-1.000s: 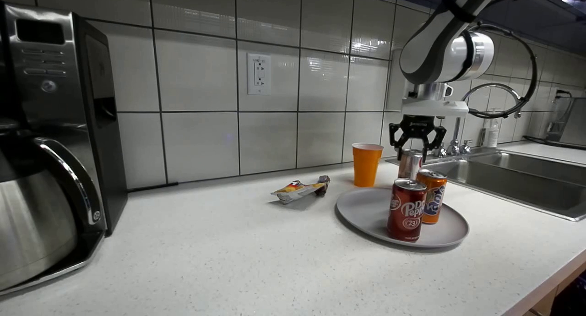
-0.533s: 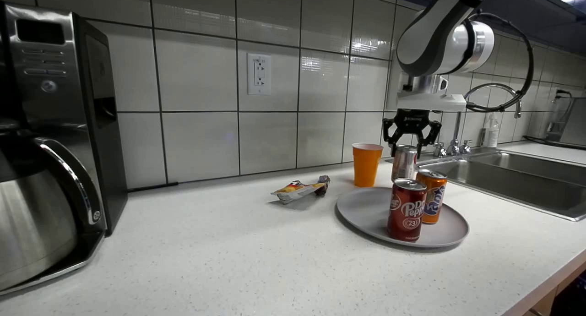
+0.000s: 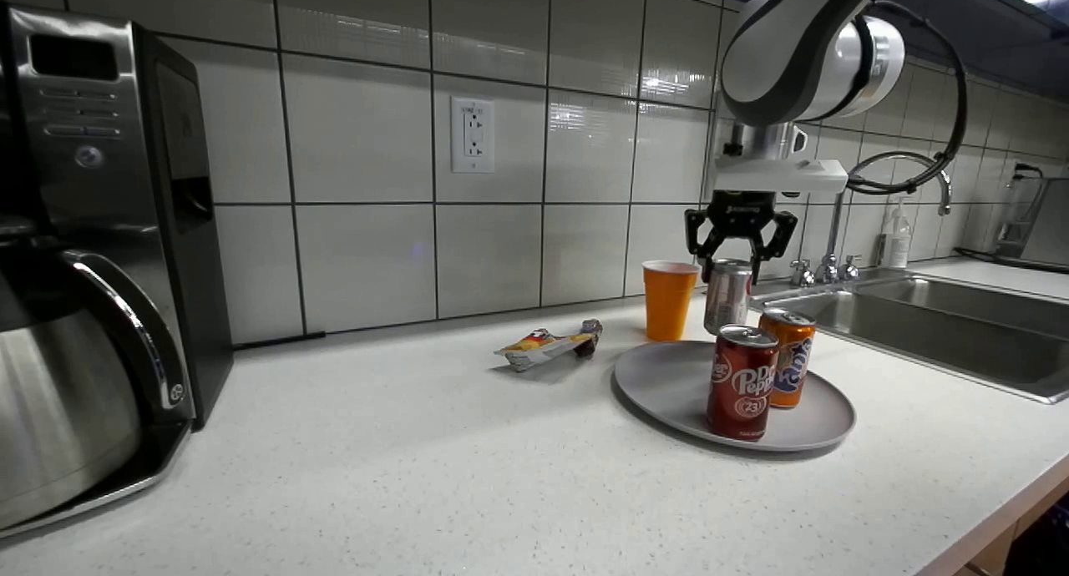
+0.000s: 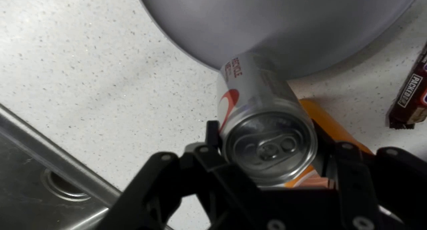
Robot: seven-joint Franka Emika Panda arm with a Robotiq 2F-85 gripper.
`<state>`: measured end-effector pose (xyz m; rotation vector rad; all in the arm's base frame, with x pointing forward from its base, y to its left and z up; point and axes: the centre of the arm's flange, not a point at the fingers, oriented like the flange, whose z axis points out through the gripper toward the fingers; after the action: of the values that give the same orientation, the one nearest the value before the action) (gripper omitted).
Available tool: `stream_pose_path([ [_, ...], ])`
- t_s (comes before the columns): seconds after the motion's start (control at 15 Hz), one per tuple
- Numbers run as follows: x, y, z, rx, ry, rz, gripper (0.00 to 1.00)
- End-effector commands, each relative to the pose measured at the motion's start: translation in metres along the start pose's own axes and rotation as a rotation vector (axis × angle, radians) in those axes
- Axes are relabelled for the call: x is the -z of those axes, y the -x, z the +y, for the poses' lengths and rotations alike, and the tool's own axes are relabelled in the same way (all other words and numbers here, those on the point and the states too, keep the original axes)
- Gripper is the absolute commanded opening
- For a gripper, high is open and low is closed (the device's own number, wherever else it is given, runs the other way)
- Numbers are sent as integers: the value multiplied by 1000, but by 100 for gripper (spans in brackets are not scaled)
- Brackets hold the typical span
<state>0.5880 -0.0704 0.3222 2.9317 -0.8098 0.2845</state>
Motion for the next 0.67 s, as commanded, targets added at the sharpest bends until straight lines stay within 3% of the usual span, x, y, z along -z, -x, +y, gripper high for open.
stream_pose_path([
  [0.0,19,20,-8,9,-2,26,38],
  [0.6,16,52,-42,70,-9,21,38],
])
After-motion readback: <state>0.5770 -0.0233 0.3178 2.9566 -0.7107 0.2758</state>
